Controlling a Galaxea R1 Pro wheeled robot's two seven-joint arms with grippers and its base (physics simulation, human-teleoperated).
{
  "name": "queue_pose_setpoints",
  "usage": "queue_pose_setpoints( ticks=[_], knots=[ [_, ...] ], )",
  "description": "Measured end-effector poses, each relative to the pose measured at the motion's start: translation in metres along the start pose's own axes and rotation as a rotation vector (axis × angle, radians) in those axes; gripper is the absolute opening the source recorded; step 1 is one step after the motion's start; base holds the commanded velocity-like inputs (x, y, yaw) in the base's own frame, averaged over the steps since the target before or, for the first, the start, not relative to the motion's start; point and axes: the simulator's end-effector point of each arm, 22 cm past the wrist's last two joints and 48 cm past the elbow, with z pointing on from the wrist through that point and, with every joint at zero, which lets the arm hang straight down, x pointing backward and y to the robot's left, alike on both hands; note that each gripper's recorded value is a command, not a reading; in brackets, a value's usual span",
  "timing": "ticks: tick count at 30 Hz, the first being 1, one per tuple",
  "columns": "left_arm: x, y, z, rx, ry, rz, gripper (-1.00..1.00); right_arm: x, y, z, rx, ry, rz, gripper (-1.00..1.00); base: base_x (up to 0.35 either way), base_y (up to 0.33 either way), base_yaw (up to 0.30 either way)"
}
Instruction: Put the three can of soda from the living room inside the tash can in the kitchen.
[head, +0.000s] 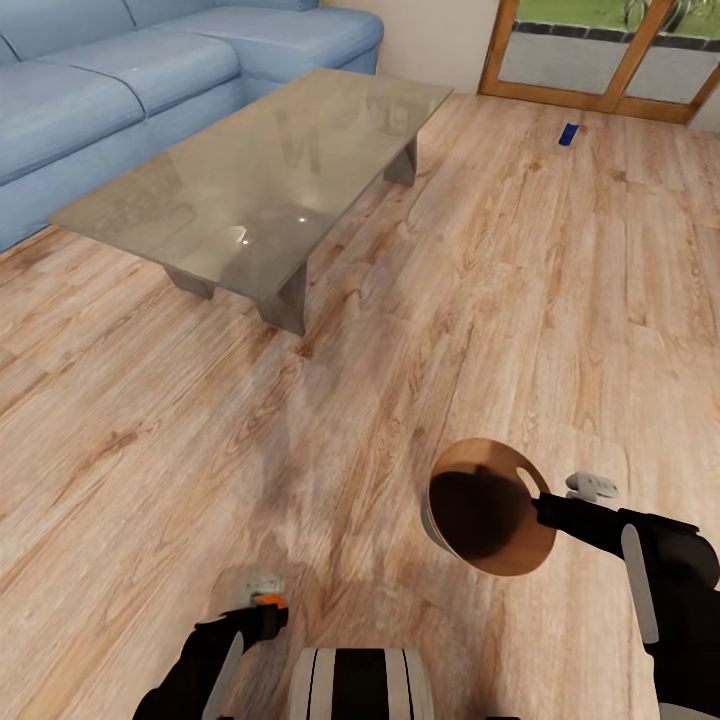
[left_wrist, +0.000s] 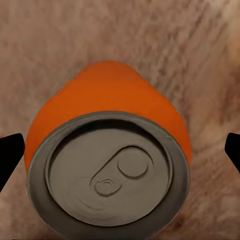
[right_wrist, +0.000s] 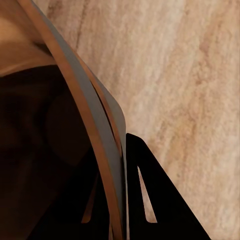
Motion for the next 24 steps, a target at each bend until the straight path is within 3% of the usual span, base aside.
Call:
queue_pose_setpoints(
  ticks=[24],
  knots=[
    [-0.002,-0.006,0.015,0.005,-0.01,0.006,1.0,0.0,0.0,0.0,0.0,0.0,0.0,-1.0,0.0,0.0,0.0]
  ],
)
